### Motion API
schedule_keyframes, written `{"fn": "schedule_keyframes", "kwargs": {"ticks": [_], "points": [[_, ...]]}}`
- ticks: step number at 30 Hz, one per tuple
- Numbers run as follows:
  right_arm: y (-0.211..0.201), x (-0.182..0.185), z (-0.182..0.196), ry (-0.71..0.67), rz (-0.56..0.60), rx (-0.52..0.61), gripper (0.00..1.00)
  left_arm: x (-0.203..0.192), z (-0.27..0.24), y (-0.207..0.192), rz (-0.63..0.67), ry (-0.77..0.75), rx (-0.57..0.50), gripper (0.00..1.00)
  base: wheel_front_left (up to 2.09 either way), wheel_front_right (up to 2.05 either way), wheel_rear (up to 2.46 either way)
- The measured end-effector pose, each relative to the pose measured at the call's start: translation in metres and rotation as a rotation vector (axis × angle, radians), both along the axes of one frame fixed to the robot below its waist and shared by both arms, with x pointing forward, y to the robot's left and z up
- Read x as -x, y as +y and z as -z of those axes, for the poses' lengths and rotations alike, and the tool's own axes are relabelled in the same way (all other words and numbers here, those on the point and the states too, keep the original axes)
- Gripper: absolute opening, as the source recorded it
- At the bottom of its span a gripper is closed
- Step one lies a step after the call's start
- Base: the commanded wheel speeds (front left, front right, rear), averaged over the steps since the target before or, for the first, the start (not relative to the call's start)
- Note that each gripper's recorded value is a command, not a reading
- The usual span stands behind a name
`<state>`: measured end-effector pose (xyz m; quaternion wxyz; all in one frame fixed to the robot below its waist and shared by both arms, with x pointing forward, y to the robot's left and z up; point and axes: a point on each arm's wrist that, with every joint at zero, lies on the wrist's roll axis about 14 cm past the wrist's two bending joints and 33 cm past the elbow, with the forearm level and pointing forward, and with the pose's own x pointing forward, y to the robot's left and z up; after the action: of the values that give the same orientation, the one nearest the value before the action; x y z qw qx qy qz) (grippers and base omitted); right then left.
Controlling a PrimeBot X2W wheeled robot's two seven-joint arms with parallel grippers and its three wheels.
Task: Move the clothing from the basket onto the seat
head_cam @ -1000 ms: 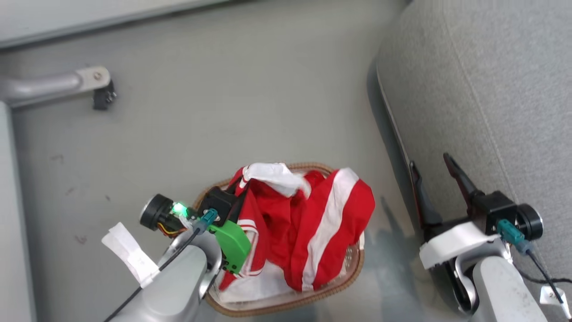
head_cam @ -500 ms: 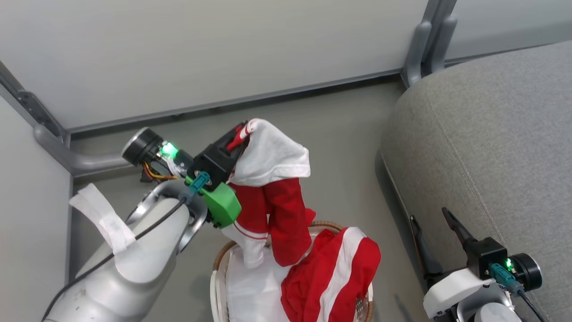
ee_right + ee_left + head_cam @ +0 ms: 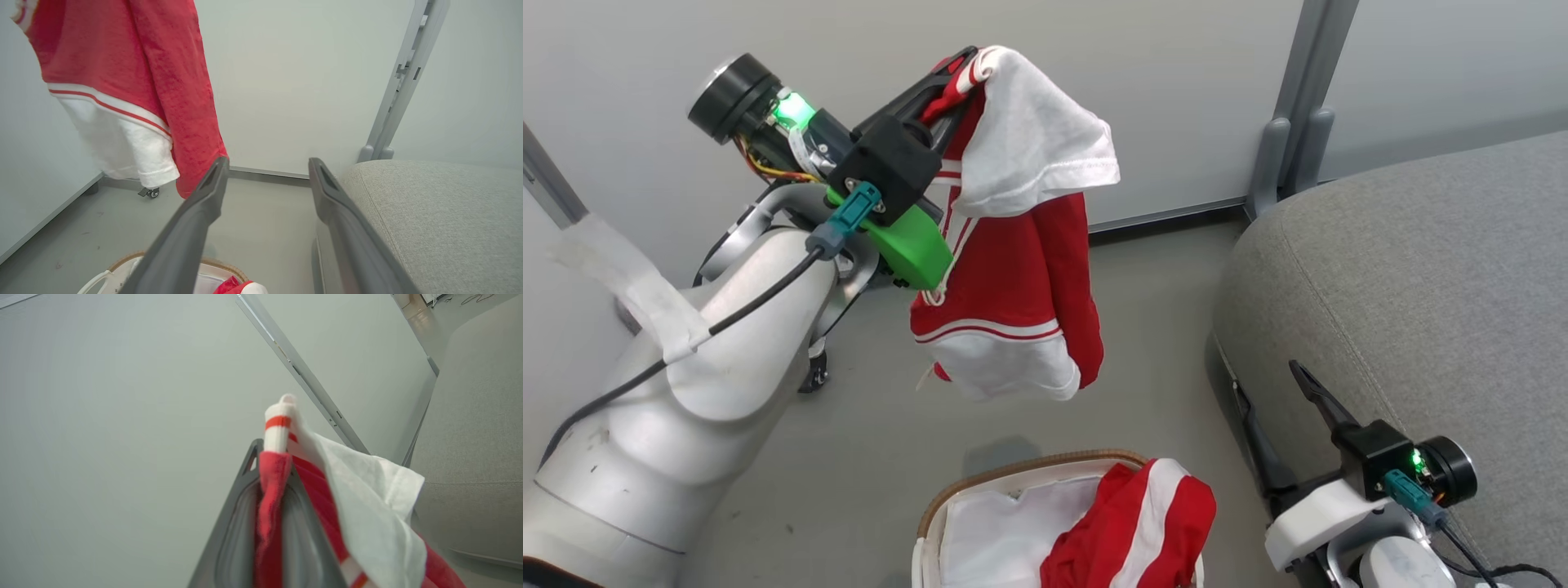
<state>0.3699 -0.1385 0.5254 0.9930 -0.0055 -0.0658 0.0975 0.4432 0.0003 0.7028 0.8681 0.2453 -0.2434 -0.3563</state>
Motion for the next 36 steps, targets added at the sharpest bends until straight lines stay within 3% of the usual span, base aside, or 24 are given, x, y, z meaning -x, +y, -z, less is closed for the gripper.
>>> {"fn": "schedule_keyframes", "kwargs": {"ticks": [16,33,34,35,36], "points": [[0.064,-0.026,-0.048,-0.134,-0.195,0.071,1.0,0.02,-0.029,-0.024,0.088,-0.064,-0.007,0.0,0.0,0.0,0.0],[0.114,-0.065,-0.053,-0.119,-0.333,0.189,1.0,0.053,-0.046,-0.041,0.178,-0.111,-0.008,0.0,0.0,0.0,0.0],[0.115,-0.066,-0.052,-0.113,-0.336,0.194,0.91,0.053,-0.046,-0.041,0.177,-0.109,-0.006,0.0,0.0,0.0,0.0],[0.116,-0.067,-0.051,-0.109,-0.337,0.197,0.4,0.053,-0.046,-0.04,0.175,-0.109,-0.005,0.0,0.0,0.0,0.0],[0.116,-0.068,-0.052,-0.109,-0.338,0.199,0.18,0.053,-0.046,-0.039,0.174,-0.108,-0.003,0.0,0.0,0.0,0.0]]}}
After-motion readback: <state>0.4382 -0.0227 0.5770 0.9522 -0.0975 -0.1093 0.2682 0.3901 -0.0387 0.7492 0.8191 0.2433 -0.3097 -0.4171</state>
